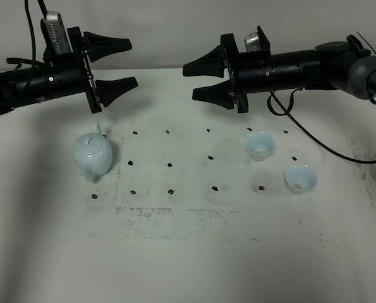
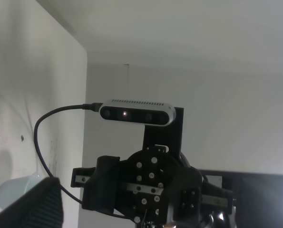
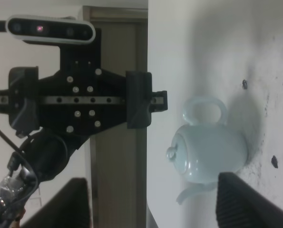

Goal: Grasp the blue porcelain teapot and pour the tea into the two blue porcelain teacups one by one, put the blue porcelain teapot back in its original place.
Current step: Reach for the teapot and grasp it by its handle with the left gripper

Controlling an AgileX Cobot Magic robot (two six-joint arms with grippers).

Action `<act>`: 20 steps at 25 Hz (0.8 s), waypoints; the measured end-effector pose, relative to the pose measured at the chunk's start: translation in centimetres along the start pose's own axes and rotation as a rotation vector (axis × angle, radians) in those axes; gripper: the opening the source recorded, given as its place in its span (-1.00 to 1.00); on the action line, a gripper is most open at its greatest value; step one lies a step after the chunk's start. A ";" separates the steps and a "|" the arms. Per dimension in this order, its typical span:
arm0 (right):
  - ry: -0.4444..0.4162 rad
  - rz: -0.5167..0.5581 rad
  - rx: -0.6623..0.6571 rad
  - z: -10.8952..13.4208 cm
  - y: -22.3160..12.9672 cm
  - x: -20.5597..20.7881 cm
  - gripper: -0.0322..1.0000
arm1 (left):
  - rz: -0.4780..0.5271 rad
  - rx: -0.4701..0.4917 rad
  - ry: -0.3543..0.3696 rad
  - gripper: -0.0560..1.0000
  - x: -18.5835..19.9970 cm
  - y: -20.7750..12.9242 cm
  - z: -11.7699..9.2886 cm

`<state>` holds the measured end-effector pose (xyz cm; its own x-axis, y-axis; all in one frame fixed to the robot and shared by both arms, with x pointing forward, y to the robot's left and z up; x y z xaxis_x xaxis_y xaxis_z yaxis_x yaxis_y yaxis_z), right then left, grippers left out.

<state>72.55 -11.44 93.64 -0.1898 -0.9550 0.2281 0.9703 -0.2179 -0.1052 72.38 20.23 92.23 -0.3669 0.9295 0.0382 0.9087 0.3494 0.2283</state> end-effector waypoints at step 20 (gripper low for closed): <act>0.000 0.001 0.009 0.0 0.0 0.0 0.13 | 0.000 0.000 0.000 0.44 0.0 0.0 0.0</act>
<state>72.54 -11.43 93.65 -0.1889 -0.9552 0.2277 0.9718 -0.2152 -0.0968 72.38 20.23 92.23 -0.3669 0.9295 0.0382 0.9087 0.3494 0.2283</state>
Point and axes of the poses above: a point on each arm's last joint axis where the gripper is mounted, x pointing back along that axis away from the gripper, z along the wrist's bending axis when the last joint is at zero, y = z × x, the point moved 4 cm from there along -x, pointing out along that axis toward the gripper, and after that the axes turned 13 degrees about -x, right-handed, at the moved point
